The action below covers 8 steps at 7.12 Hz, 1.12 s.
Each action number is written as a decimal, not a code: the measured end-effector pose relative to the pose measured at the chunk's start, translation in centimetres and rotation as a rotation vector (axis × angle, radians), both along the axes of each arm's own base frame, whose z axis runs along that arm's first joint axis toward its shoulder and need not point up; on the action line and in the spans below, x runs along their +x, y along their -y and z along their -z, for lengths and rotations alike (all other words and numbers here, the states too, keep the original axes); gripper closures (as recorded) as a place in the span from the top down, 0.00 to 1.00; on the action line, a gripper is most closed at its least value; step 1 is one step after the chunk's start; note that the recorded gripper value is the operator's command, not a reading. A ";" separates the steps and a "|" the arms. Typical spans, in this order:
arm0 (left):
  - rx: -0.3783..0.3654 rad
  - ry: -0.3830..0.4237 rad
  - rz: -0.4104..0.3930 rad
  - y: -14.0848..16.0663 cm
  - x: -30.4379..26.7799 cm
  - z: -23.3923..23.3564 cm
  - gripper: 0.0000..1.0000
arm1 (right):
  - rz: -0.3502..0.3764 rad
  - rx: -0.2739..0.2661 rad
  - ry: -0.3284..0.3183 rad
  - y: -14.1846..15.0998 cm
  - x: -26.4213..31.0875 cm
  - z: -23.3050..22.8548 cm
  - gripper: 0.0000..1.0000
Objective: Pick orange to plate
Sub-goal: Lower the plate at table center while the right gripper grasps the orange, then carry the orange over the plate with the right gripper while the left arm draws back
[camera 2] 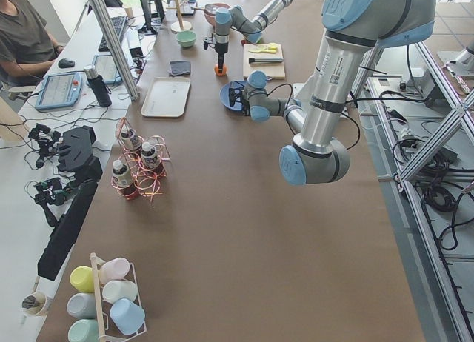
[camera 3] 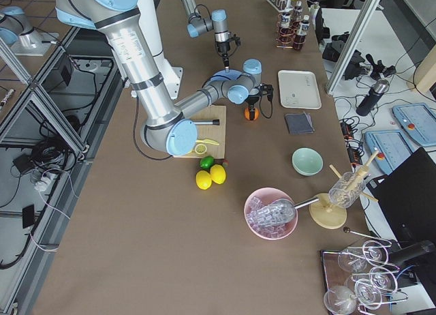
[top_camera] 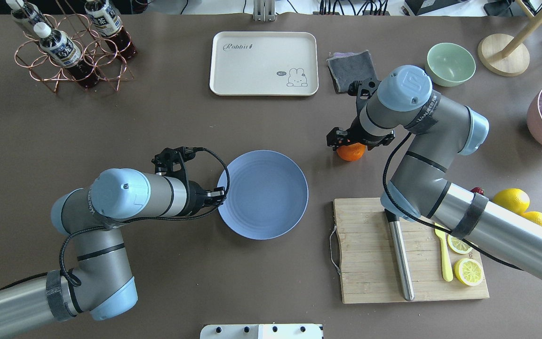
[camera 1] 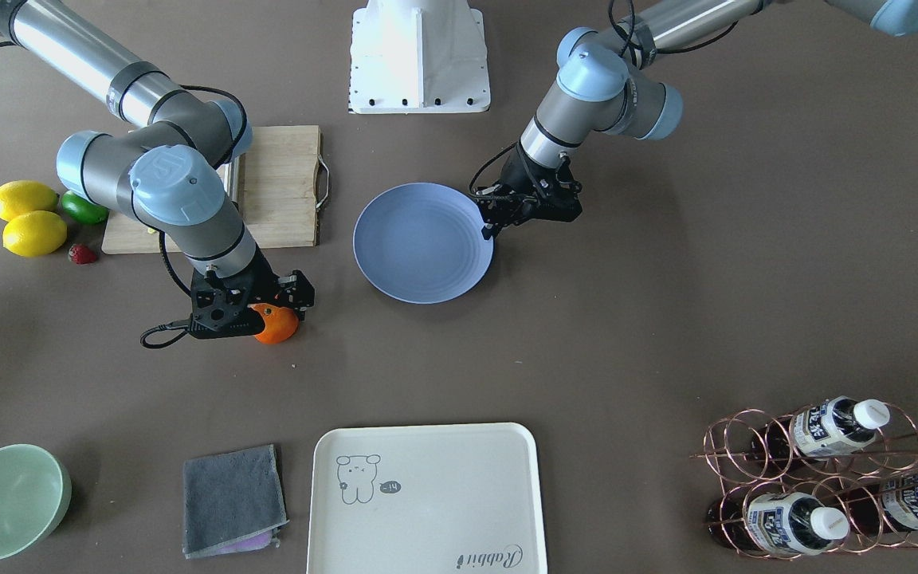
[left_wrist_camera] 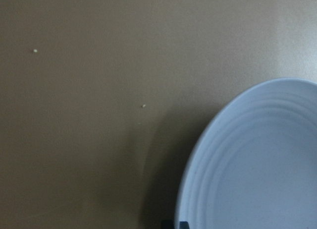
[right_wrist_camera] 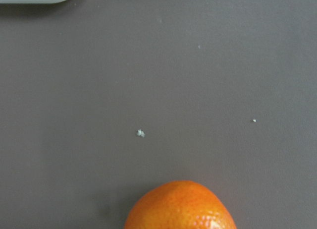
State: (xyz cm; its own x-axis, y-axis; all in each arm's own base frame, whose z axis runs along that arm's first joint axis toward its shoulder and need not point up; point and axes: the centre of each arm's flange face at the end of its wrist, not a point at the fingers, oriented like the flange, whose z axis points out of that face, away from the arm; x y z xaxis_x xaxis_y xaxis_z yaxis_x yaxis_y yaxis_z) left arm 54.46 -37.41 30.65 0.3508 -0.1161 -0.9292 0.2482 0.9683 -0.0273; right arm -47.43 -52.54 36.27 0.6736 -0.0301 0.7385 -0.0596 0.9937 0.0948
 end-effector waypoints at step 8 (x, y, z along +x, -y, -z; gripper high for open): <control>0.069 0.064 -0.033 7.9 -12.9 -4.1 0.97 | -0.090 -0.063 0.118 -10.8 -10.2 16.3 0.00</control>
State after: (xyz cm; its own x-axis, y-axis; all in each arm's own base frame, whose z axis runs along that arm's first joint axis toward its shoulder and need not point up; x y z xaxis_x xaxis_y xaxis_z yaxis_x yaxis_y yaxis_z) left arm 41.59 -45.28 34.71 0.4128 -0.0403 -0.9099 0.2153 0.9750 0.0545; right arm -57.68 -41.70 19.93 0.5799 0.0754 0.8112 -0.1555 0.9876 0.0194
